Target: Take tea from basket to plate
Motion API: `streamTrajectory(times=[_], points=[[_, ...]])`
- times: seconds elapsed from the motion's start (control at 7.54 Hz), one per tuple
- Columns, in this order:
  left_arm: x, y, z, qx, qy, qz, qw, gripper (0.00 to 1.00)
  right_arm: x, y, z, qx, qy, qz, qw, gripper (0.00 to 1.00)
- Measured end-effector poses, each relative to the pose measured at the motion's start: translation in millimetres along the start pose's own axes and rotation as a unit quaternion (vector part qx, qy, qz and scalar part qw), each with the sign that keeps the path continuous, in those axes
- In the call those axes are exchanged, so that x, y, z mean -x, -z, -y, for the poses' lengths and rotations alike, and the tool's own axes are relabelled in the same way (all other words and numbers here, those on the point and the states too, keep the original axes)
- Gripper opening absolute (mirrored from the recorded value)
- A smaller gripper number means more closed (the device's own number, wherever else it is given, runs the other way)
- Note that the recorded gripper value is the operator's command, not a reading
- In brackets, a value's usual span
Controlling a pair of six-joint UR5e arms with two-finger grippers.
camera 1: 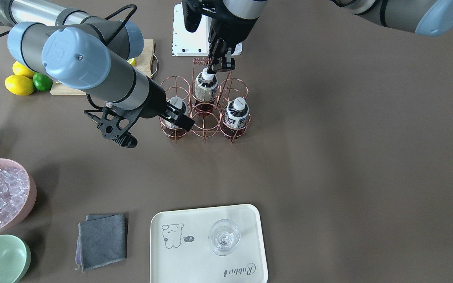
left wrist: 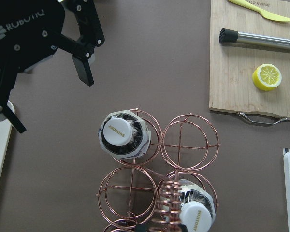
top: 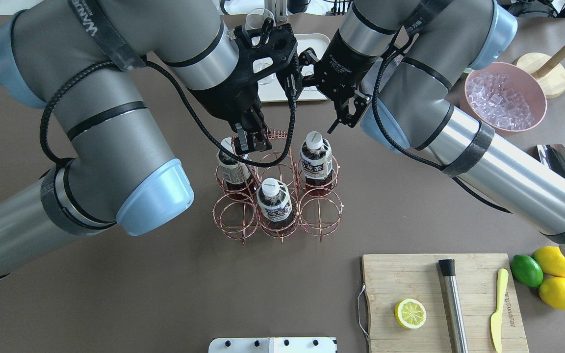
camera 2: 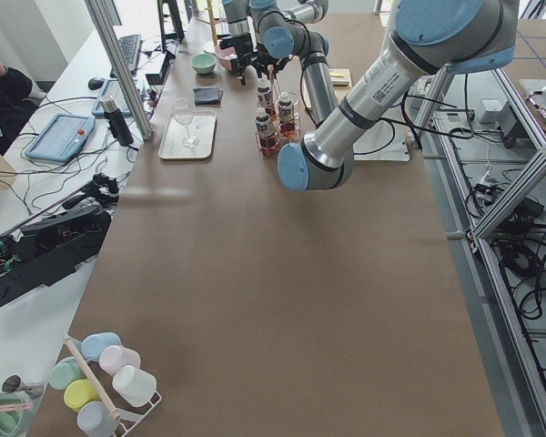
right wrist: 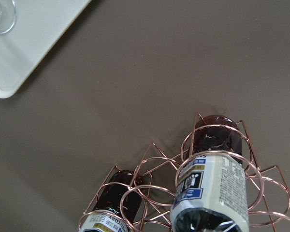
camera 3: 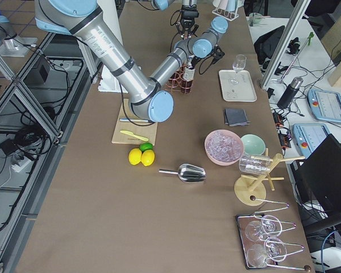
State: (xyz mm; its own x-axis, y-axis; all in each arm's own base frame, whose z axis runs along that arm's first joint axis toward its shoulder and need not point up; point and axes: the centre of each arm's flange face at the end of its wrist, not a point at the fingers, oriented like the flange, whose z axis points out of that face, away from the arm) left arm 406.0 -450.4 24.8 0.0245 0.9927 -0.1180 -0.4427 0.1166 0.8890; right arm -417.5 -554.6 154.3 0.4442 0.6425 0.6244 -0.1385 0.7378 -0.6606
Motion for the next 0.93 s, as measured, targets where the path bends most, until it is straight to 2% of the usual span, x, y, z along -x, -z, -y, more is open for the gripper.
streamTrajectory(times=[0.27,0.66,0.8,0.93], points=[[0,0,1,0.0,0.0,0.0,1.0,0.0,-5,-14,-9,0.007,-0.002,-0.015,0.9999,0.68],[0,0,1,0.0,0.0,0.0,1.0,0.0,-7,-20,-14,0.01,-0.004,-0.023,0.9997,0.2],[0,0,1,0.0,0.0,0.0,1.0,0.0,-7,-19,-15,0.01,-0.006,-0.024,0.9996,0.0],[0,0,0,0.0,0.0,0.0,1.0,0.0,-8,-18,-18,0.011,-0.006,-0.025,0.9996,0.0]])
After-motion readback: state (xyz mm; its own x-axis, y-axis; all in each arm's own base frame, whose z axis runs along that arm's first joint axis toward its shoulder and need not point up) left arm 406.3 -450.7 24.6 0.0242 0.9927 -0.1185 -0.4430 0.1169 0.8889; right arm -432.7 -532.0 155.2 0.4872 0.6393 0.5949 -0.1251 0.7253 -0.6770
